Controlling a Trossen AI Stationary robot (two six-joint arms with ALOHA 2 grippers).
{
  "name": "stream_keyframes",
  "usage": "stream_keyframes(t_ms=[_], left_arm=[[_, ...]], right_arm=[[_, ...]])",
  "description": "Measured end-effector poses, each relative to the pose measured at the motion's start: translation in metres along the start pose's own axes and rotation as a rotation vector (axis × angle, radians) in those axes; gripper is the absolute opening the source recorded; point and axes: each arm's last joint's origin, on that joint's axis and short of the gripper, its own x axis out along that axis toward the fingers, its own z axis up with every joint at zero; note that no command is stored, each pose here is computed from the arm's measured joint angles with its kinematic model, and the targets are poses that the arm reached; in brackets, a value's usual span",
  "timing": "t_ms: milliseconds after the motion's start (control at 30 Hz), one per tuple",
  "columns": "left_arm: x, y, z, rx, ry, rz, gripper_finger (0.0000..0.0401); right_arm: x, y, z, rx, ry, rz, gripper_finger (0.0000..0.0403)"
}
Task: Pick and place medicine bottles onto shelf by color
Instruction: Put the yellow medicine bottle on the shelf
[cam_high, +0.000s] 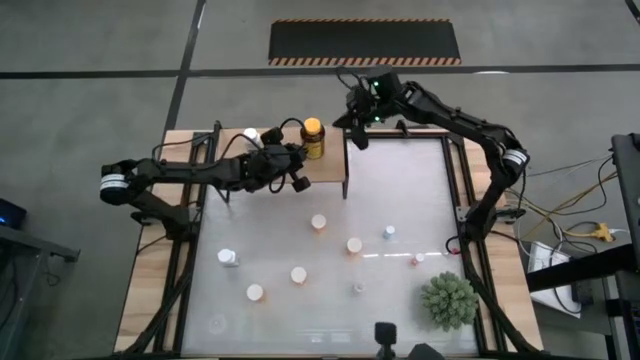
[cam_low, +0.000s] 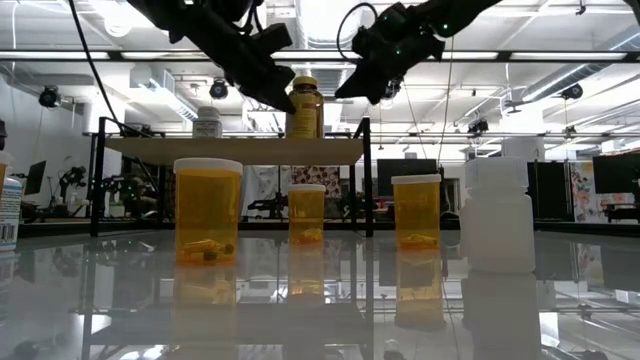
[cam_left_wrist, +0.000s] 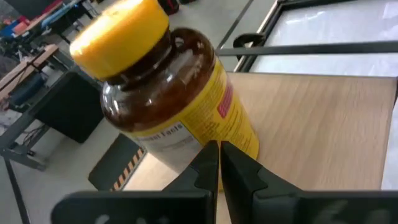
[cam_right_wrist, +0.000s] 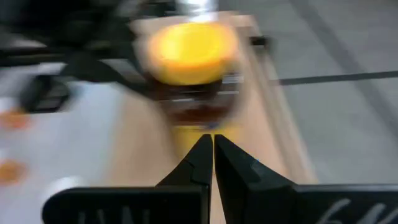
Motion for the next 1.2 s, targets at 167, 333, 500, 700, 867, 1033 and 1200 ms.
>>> stream_keyframes(t_ms=[167,333,500,700,867,1033,1200], left_arm=[[0.0,-0.001,-0.002,-0.006,0.007,-0.003,0.0],[0.0,-0.001,-0.002,-0.026,0.004,-0.003,0.0],[0.002,0.001,-0.005,-0.025,0.015,0.006,0.0],[0.004,0.007,-0.006,-0.031,0.03,0.07,0.0],[0.006,0.011,-0.007,-0.041,0.031,0.082,0.0],[-0.004,0.01,-0.006,-0.036,0.039,0.05,0.0],[-0.021,0.003,0.0,-0.061,-0.049,-0.202,0.0]], right_arm=[[0.013,-0.011,0.001,-0.048,-0.048,-0.094,0.0008],[0.037,-0.021,-0.005,-0.038,-0.117,-0.049,0.0008],[0.037,-0.015,-0.01,-0.012,-0.109,0.129,0.0008],[0.021,0.0,-0.011,0.023,-0.021,0.195,0.0008],[0.012,0.012,-0.008,0.027,0.017,0.224,0.0008],[0.001,0.018,-0.001,0.01,0.037,0.138,0.0008],[-0.002,0.012,0.003,-0.044,0.049,-0.035,0.0008]])
